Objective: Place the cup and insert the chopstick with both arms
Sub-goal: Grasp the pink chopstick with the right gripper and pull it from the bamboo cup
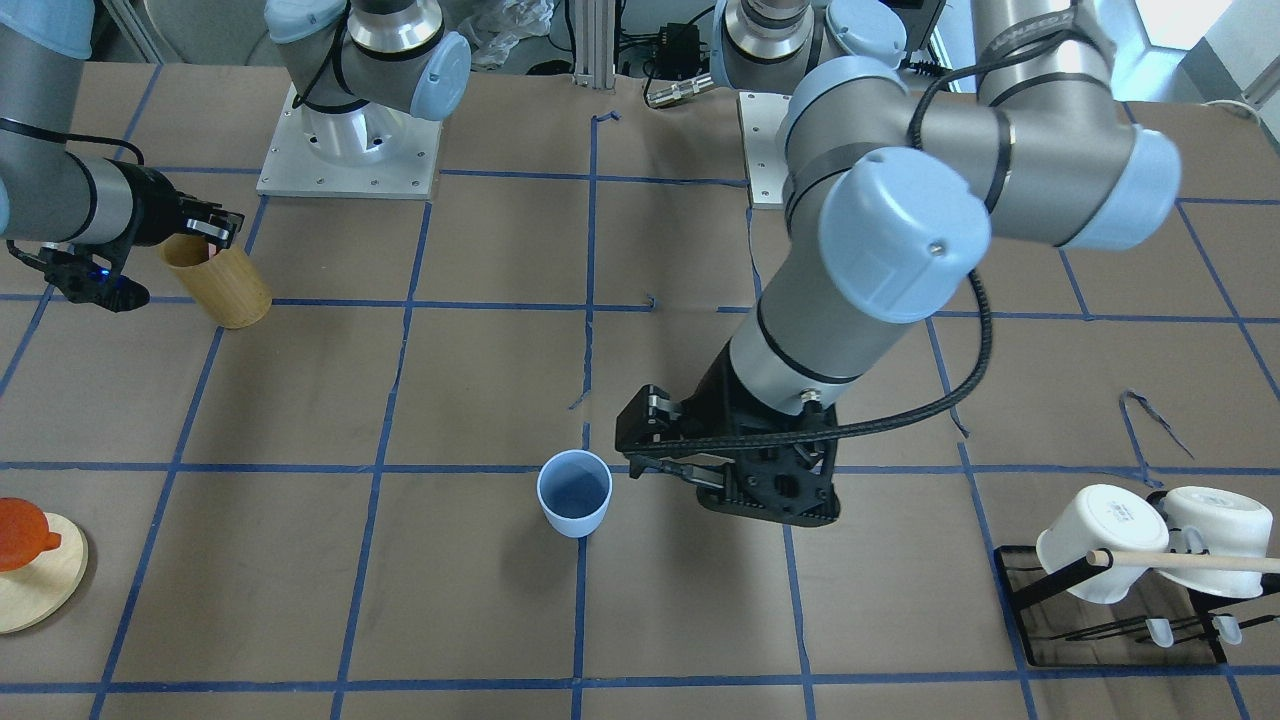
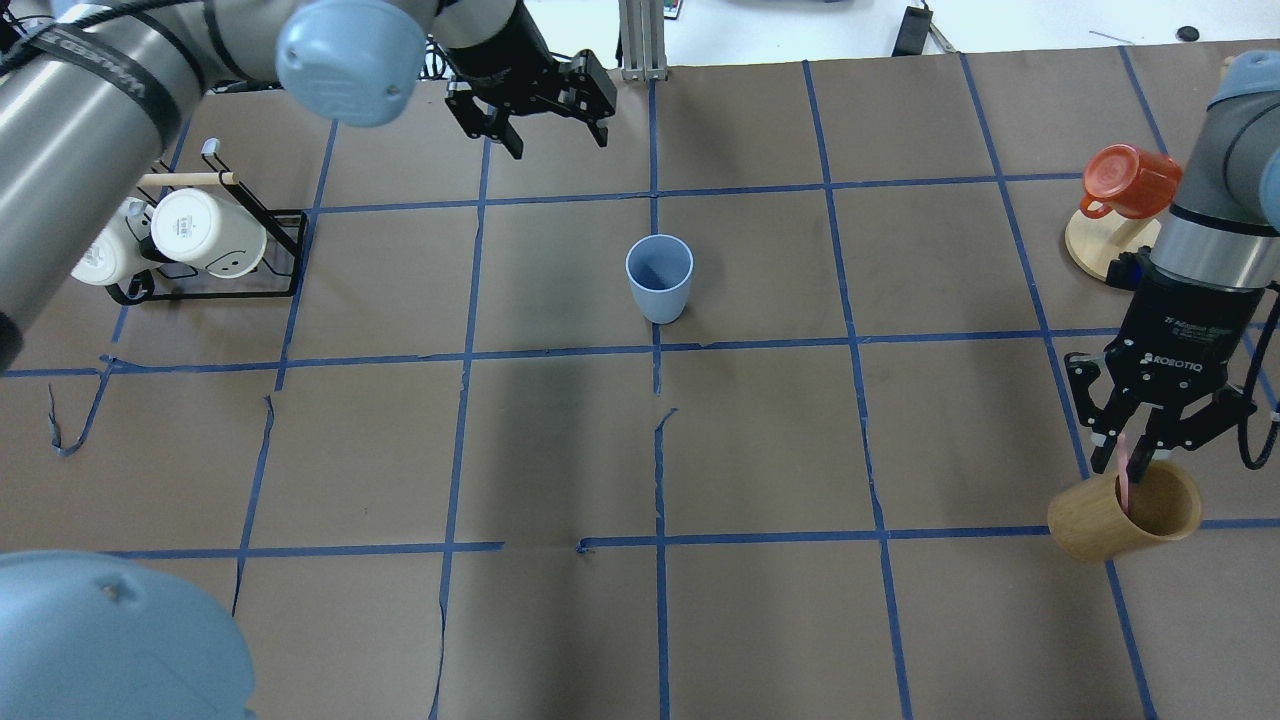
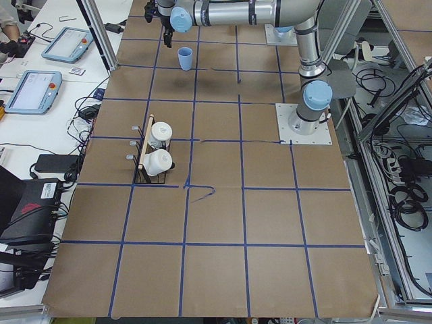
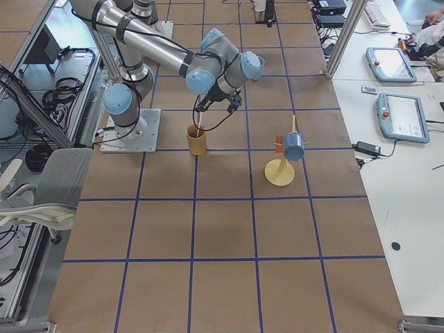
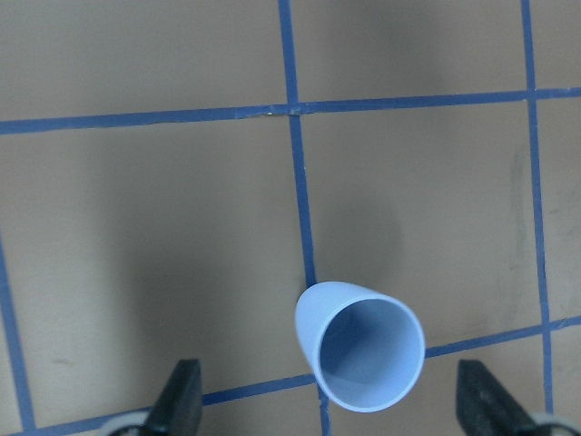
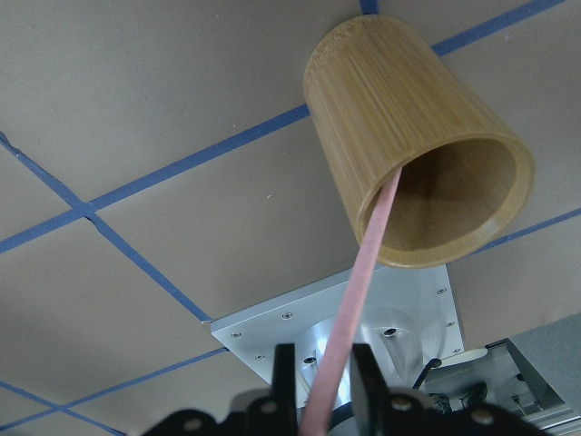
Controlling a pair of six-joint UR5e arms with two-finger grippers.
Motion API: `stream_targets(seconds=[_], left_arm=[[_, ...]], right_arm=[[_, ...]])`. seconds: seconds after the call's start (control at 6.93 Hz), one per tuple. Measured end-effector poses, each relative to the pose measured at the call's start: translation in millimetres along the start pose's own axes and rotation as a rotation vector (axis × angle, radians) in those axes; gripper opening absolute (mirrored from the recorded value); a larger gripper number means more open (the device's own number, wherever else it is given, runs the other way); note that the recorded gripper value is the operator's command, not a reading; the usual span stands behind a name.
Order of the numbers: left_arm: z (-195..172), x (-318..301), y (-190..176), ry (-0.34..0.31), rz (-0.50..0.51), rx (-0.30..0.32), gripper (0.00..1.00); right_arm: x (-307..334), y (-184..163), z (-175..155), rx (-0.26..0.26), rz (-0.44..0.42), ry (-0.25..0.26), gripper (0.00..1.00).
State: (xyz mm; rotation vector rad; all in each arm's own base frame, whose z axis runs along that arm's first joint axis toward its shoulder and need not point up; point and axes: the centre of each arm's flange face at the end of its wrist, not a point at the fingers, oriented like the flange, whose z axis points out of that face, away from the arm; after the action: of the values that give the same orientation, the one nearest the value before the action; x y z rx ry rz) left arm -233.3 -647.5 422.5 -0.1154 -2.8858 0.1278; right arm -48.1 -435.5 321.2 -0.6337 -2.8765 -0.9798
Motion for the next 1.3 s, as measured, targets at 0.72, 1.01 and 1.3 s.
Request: stream_targets(seconds=[0.72,1.01,1.3], left_arm=[[-69,-32,48,-0.184,0.044,-0.108,1.0],[-58,-36,65,-0.226,0.031,-0.179,1.0],[-59,-41,62,-0.233,0.027,-0.127,1.0]], right_arm=[[3,5,-5,-0.024,0.017,0.004,0.15],[6,13,-18,-0.055,0.038,0.01,0.11],[13,19,-28,-0.08,0.057,0.014,0.1]])
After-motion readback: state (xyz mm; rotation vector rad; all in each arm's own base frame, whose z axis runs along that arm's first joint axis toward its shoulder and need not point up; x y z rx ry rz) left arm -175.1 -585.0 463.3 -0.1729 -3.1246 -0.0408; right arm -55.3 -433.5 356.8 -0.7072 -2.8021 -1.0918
